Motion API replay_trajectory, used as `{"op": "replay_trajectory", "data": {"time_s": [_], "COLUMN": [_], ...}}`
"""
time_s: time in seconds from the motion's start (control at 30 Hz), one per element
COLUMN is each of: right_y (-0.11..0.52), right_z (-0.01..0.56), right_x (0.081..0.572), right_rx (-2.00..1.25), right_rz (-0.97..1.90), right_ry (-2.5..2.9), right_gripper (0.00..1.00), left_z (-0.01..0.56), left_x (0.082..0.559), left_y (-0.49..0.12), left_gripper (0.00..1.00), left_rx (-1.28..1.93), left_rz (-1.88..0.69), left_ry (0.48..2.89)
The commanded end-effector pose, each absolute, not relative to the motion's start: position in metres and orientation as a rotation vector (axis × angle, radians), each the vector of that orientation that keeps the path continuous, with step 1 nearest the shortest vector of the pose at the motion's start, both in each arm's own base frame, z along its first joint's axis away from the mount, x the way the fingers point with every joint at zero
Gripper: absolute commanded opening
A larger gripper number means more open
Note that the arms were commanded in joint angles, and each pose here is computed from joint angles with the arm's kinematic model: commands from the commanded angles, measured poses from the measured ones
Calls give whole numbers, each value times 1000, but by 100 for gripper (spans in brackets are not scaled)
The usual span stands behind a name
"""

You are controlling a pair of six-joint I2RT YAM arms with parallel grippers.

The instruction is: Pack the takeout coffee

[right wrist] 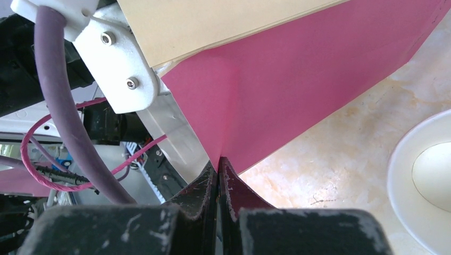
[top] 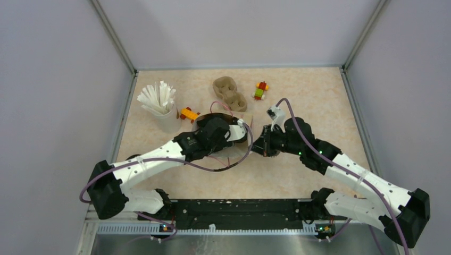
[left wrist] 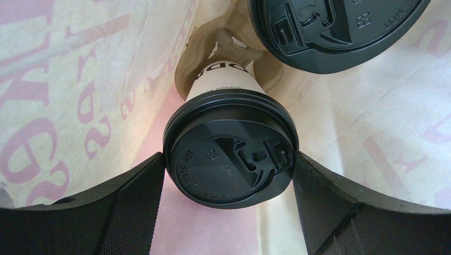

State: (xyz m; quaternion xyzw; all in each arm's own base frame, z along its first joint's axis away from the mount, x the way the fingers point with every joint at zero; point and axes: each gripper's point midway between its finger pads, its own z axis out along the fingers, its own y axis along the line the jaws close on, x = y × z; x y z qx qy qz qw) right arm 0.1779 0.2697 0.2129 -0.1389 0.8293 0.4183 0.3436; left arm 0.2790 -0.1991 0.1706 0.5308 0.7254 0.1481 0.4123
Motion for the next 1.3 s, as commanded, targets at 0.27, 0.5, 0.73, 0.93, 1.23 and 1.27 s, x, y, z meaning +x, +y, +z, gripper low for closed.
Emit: {"op": "replay_trajectory", "data": {"time_s": [0.27,0.5,0.73,0.93,1.23,1.27], "right_y": [265,266,270,274,267,267], "right_z": [213,212,210,213,223,223], "right_x": [175,176,179,182,180,179], "right_rx": [-388,-390,-392,-396,-411,-416], "right_rz": [1082,1080,1078,1082,1050,1047], "right_ry": [2132,2142,2153,2153,2150,2154], "right_gripper": [0,0,0,0,0,0], "left_z": [177,180,183,181,194,196], "left_x": [292,301,304,298,279,277], "left_y": [-215,-215,-227,-225,-209,-207], "left_gripper": [15,15,15,15,14,14], "left_rx": [1271,1246,1210,1227,1291,1301], "left_rz": [299,304,247,221,217,218], "left_ry": [1775,1742,1740,1757,1780,1776]}}
